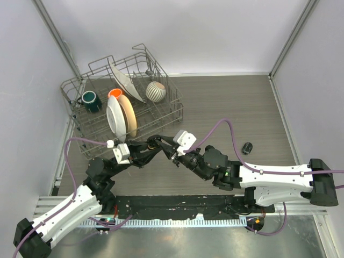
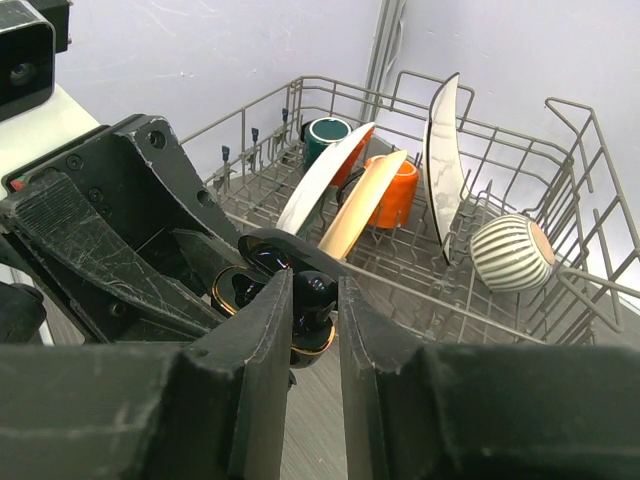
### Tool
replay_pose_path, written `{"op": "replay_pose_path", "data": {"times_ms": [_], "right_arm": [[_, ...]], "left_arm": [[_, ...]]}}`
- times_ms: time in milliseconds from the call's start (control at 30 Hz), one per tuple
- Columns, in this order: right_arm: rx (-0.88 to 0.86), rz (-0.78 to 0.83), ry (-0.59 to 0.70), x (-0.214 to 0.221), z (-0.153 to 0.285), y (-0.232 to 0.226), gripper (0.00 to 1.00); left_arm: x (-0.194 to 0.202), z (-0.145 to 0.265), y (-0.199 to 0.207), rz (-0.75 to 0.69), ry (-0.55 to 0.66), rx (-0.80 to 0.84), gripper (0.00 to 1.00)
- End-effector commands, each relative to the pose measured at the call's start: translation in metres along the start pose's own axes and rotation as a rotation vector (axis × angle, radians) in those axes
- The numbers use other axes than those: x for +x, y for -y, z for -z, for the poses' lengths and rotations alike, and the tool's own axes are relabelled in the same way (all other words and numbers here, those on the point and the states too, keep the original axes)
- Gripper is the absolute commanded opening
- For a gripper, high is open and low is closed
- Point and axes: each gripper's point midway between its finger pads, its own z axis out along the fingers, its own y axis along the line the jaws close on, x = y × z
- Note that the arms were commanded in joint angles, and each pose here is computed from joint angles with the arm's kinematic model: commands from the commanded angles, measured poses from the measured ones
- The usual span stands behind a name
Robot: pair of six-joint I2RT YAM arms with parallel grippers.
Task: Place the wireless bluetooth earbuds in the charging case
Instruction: Place the earbud in the charging case.
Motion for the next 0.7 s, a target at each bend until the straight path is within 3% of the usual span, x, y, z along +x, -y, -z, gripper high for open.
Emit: {"op": "replay_pose_path", "data": {"times_ms": [0,433,667], "right_arm": [[0.046,0.019,0.03,-0.013,0.001,0.011,0.01],[0.019,0.074,0.017,-0.014,0.004,0.01,0.01],[-0.095,0.054,-0.035,-0.007,0.005,-0.011,0.01]], "left_arm": [[-0.033,-0.004,-0.001,-0.055,0.101,0.001,0.0],[-0.033,-0.003,-0.002,-0.055,0.105,-0.008,0.0],[-0.036,-0.004,-0.004,-0.058,0.113,-0.018,0.0]]}}
